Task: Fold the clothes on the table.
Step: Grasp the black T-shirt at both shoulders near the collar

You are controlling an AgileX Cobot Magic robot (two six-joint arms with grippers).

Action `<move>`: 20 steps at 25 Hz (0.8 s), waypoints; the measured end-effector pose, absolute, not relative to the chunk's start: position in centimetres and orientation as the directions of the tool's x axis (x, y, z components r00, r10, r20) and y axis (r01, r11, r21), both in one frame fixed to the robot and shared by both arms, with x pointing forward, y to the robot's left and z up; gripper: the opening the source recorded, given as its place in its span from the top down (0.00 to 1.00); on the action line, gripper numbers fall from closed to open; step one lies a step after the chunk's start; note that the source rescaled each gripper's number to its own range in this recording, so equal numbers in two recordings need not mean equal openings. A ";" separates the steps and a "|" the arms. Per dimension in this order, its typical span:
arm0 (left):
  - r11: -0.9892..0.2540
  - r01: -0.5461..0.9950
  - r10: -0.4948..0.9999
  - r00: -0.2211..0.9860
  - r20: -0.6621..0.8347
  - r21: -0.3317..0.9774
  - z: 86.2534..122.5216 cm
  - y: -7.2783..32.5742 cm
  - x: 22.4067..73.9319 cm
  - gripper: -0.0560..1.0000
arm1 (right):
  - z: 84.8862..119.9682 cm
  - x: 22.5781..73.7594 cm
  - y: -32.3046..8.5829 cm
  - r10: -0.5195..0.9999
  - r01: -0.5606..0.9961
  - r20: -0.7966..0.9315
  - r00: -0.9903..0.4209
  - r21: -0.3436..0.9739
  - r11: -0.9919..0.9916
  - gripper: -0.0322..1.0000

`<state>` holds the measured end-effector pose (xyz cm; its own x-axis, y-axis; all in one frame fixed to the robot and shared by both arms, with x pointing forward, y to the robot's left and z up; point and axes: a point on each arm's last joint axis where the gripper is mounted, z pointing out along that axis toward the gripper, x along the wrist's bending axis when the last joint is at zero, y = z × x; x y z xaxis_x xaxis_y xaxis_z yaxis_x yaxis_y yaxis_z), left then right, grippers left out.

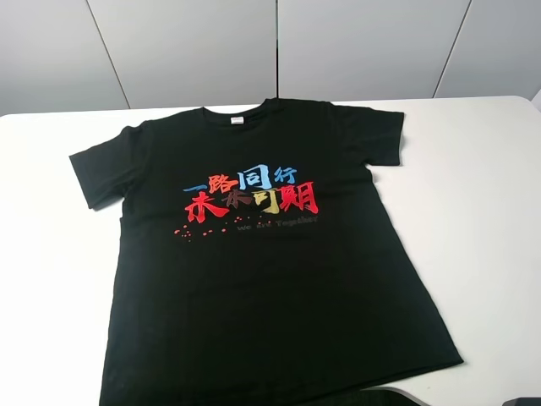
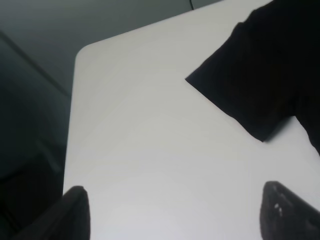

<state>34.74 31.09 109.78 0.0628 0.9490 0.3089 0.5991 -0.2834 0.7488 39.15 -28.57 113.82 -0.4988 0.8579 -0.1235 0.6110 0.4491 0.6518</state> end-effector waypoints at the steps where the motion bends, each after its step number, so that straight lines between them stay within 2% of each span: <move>1: -0.313 0.616 0.942 0.104 0.319 0.723 109.5 30.7 35.7 0.14 | 113.7 40.6 -28.4 0.841 0.613 -0.118 -0.528 0.632 0.474 0.23; 3: -0.374 0.634 0.923 0.184 0.338 0.677 109.0 30.0 37.2 0.21 | 113.1 43.5 -27.9 0.807 0.618 -0.097 -0.583 0.591 0.518 0.23; 5: -0.433 0.649 0.900 0.265 0.347 0.626 108.2 29.0 38.6 0.22 | 112.0 46.0 -26.8 0.763 0.612 -0.073 -0.643 0.549 0.569 0.23; 12: -0.590 0.637 0.806 0.491 0.330 0.496 105.7 24.5 42.5 0.10 | 105.4 52.8 -21.4 0.563 0.522 -0.039 -0.826 0.323 0.789 0.23; 17: -0.683 0.615 0.728 0.615 0.303 0.393 103.3 21.1 44.1 0.09 | 101.2 55.8 -18.4 0.451 0.439 0.006 -0.892 0.241 0.865 0.23; 20: -0.703 0.626 0.710 0.643 0.286 0.337 101.9 20.0 45.3 0.09 | 99.4 56.8 -17.8 0.395 0.389 0.016 -0.919 0.213 0.896 0.23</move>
<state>45.27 19.99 101.88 0.6433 0.7102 0.2861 0.6262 -0.7030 0.3371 56.85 -17.81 99.44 -0.9187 0.3947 0.0164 0.3889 0.8964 0.2128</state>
